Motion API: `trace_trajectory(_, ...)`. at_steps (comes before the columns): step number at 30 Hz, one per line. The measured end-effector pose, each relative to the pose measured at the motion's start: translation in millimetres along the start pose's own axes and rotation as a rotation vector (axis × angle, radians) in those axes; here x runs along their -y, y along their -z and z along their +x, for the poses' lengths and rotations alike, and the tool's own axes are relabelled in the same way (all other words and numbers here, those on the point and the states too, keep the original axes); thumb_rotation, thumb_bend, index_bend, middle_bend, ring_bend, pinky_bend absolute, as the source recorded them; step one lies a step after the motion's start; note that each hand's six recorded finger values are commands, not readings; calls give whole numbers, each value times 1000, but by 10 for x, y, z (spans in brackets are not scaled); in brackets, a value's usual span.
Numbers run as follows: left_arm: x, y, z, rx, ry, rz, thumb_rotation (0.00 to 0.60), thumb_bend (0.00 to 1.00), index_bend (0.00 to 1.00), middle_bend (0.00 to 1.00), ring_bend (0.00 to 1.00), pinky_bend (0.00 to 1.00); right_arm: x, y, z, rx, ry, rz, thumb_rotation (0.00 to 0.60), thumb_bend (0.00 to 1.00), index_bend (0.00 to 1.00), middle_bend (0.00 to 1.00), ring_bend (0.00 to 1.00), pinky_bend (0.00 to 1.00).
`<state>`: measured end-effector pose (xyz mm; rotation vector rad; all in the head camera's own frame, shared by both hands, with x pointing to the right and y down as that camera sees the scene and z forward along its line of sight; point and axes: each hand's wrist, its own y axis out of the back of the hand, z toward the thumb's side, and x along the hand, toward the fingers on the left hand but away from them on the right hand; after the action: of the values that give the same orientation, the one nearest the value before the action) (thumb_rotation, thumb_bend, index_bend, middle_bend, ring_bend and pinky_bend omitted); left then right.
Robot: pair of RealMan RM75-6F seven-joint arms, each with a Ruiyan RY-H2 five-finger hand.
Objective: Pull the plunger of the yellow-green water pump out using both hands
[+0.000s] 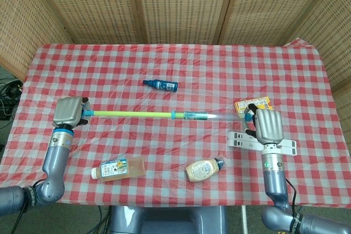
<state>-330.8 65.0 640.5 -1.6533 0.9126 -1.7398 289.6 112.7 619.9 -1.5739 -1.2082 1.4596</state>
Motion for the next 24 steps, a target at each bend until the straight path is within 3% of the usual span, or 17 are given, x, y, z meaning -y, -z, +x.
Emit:
trace_trajectory(20, 22, 124, 35, -25, 8, 5, 600, 649, 869, 915, 869, 737, 39, 58, -54, 22, -9, 12, 600, 502, 593, 1000, 1000, 673)
trace_trajectory(22, 25, 126, 34, -25, 9, 7, 600, 632, 798, 845, 820, 696, 44, 55, -58, 21, -10, 14, 600, 469, 555, 992, 994, 658)
trace_trajectory(24, 38, 132, 25, -19, 17, 21, 600, 558, 590, 678, 688, 584, 62, 46, -56, 11, -15, 19, 600, 384, 450, 887, 904, 546)
